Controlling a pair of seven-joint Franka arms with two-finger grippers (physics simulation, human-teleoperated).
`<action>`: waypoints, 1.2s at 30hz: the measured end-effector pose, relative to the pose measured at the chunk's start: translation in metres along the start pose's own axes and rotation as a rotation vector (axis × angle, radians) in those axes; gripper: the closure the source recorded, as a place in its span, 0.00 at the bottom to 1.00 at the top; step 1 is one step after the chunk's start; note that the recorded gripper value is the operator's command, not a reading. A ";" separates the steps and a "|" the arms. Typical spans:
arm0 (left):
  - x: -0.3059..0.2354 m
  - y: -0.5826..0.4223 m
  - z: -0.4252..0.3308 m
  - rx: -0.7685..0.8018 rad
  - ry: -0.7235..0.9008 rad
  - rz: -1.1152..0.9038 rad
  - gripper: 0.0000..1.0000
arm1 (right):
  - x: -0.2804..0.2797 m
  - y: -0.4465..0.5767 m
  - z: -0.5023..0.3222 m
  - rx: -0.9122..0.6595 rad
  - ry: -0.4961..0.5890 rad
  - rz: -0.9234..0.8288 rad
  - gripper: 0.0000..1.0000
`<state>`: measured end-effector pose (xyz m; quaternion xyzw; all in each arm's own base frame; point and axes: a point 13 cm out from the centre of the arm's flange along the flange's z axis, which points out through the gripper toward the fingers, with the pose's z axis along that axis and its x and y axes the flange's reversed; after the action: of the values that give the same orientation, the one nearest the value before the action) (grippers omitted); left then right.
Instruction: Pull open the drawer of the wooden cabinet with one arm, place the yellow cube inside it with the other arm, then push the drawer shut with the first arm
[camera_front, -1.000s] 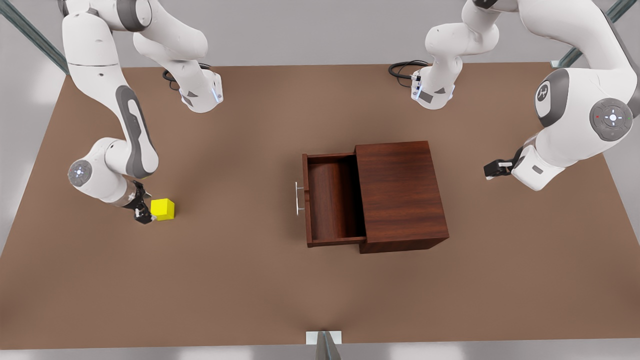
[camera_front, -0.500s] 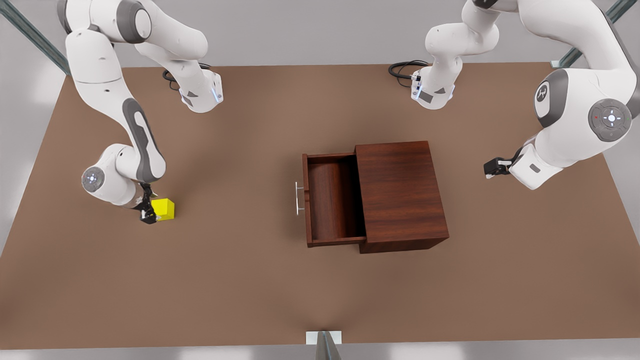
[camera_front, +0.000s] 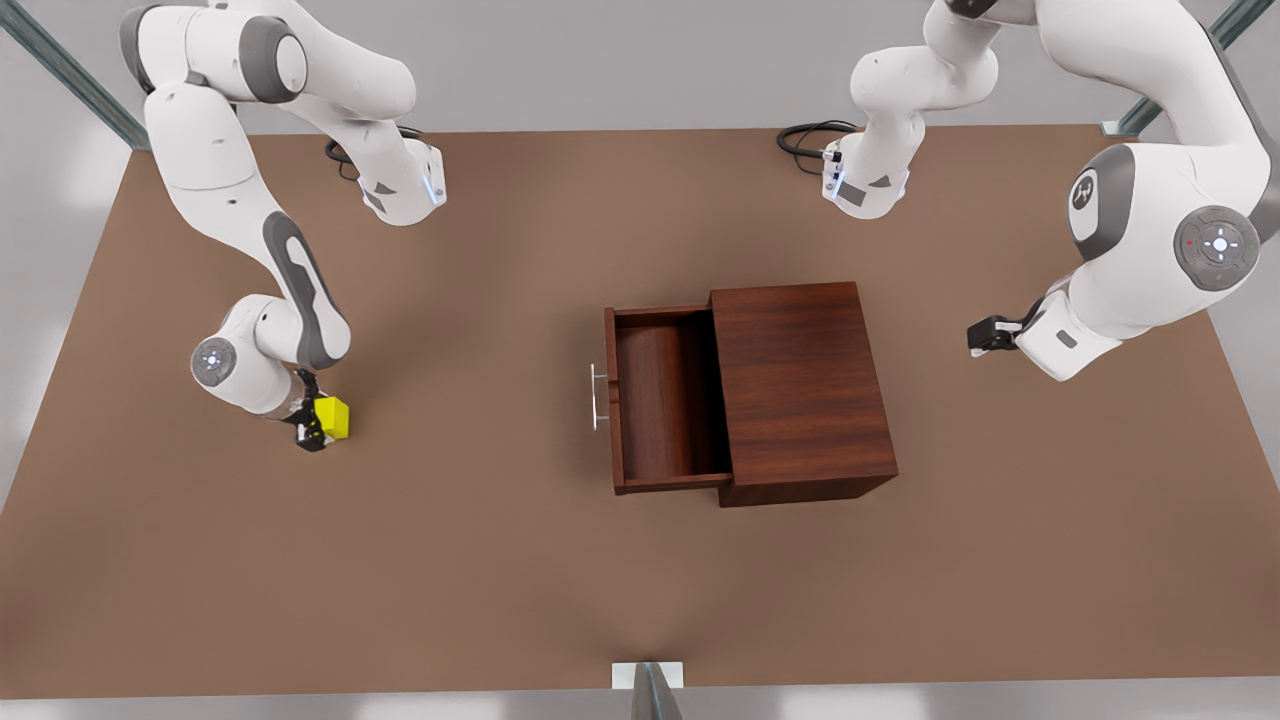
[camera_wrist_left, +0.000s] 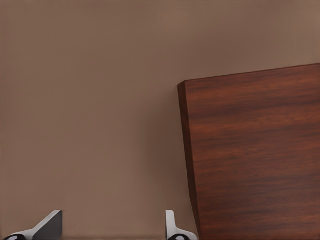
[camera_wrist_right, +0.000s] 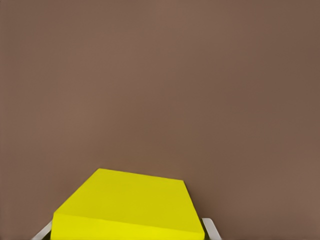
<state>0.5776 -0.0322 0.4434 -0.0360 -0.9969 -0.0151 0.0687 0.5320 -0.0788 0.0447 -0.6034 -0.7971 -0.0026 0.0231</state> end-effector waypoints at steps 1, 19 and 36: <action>0.000 0.000 0.000 0.000 0.000 0.001 0.00 | 0.000 0.001 0.000 -0.002 -0.001 0.002 0.05; 0.000 0.003 -0.001 -0.009 -0.002 0.015 0.00 | 0.104 0.163 -0.233 -0.222 -0.017 -0.180 0.42; 0.003 0.011 -0.005 -0.008 -0.003 0.007 0.00 | 0.489 0.216 -0.246 -0.008 0.115 -0.117 0.39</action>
<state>0.5760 -0.0210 0.4487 -0.0396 -0.9968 -0.0190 0.0673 0.6154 0.4425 0.3053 -0.5546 -0.8284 -0.0418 0.0661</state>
